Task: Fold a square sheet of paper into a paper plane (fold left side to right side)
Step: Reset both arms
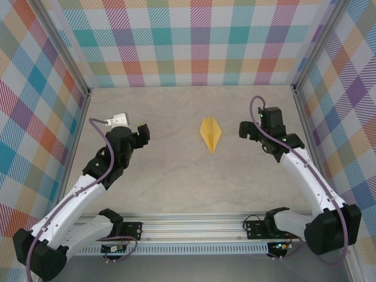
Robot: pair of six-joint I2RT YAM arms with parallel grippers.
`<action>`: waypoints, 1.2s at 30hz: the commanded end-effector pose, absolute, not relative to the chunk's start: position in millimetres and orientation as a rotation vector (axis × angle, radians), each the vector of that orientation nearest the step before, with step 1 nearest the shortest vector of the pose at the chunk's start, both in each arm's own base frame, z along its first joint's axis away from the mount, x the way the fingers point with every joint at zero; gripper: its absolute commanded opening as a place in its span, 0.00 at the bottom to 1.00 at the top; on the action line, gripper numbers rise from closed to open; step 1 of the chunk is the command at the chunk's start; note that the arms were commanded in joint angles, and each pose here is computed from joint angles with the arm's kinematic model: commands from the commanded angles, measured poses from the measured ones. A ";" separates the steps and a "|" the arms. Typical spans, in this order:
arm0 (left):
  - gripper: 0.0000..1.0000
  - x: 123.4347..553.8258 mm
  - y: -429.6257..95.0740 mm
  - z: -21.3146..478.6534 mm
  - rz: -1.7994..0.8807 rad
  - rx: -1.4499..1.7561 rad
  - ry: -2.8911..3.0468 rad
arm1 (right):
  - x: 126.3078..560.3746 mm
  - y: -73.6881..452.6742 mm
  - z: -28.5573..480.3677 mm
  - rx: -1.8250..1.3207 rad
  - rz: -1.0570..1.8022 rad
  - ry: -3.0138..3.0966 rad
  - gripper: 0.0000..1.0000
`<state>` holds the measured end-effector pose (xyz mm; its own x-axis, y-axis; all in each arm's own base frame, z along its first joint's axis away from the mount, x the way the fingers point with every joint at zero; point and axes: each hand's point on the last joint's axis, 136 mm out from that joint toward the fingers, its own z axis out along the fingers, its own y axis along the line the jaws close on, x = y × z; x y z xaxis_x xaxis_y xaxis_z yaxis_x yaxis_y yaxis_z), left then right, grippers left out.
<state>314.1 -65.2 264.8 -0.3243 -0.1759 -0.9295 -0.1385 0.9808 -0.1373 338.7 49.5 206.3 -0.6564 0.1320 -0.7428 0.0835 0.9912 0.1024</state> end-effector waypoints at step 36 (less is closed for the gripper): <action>1.00 389.7 4.2 88.4 0.173 -0.198 1.876 | 396.2 25.9 90.5 -0.052 0.167 1.964 1.00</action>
<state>368.8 3.7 81.5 -0.3476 -0.0570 -0.9359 -0.2432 0.9695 0.0313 389.2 22.8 78.4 -0.4307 0.0339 -0.9019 -0.0831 0.9936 0.0770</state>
